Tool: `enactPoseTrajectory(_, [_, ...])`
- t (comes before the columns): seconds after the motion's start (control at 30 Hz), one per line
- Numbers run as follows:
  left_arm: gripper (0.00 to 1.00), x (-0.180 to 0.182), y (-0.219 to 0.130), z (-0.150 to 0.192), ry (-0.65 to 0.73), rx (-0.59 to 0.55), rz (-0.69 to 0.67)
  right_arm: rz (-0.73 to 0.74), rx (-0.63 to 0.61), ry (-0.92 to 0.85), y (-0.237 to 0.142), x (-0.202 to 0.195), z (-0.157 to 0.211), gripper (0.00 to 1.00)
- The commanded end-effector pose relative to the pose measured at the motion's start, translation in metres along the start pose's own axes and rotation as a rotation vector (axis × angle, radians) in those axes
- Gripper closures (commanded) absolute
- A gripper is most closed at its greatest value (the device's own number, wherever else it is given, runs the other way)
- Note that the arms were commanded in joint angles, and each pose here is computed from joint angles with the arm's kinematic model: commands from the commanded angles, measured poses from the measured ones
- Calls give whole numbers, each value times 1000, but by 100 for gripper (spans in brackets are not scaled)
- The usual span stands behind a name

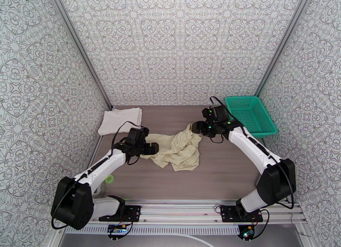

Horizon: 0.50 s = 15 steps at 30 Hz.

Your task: Fold and stack the mixed laundry pile

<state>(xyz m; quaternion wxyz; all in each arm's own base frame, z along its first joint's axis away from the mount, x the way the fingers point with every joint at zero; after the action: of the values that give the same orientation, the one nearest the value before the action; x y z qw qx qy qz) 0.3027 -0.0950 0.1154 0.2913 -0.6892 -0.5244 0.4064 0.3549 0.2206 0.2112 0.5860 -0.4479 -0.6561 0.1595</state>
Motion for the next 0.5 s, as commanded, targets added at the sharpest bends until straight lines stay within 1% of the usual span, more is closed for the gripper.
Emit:
enactPoseTrajectory(0.0, [15, 19, 2, 18, -175, 62, 1, 64, 25, 124, 17, -1, 11, 33])
enactPoseTrajectory(0.17, [10, 33, 15, 29, -236, 105, -43, 138, 9, 148, 33, -16, 9, 37])
enactPoseTrajectory(0.23, [9, 37, 22, 31, -251, 108, -48, 152, -8, 143, 38, -18, 4, 40])
enactPoseTrajectory(0.3, [9, 38, 35, 29, -273, 105, -29, 159, -22, 130, 44, -16, -4, 47])
enactPoseTrajectory(0.33, [12, 38, 40, 26, -279, 101, -16, 160, -27, 120, 48, -15, -8, 50])
enactPoseTrajectory(0.4, [17, 31, 52, 16, -284, 80, 34, 158, -38, 94, 55, -11, -17, 61])
enactPoseTrajectory(0.43, [21, 30, 57, 11, -291, 67, 51, 158, -38, 79, 58, -9, -20, 69])
enactPoseTrajectory(0.47, [30, 27, 62, 2, -292, 46, 76, 156, -38, 62, 61, -7, -24, 75])
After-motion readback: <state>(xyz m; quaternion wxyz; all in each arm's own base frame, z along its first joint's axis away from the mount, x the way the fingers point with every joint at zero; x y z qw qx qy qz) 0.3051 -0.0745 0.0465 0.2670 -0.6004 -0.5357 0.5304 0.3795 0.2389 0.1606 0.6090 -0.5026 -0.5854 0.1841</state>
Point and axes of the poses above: each hand's point on the last joint's axis, 136 mm out from that joint toward the fingers, its own y axis out along the fingers, its own x axis along the line the jaws close on, z = x × y, the point moved 2 cm from there along -y, back along the fingers, and after that the axes turned 10 degrees about y, right-handed, at the moved point
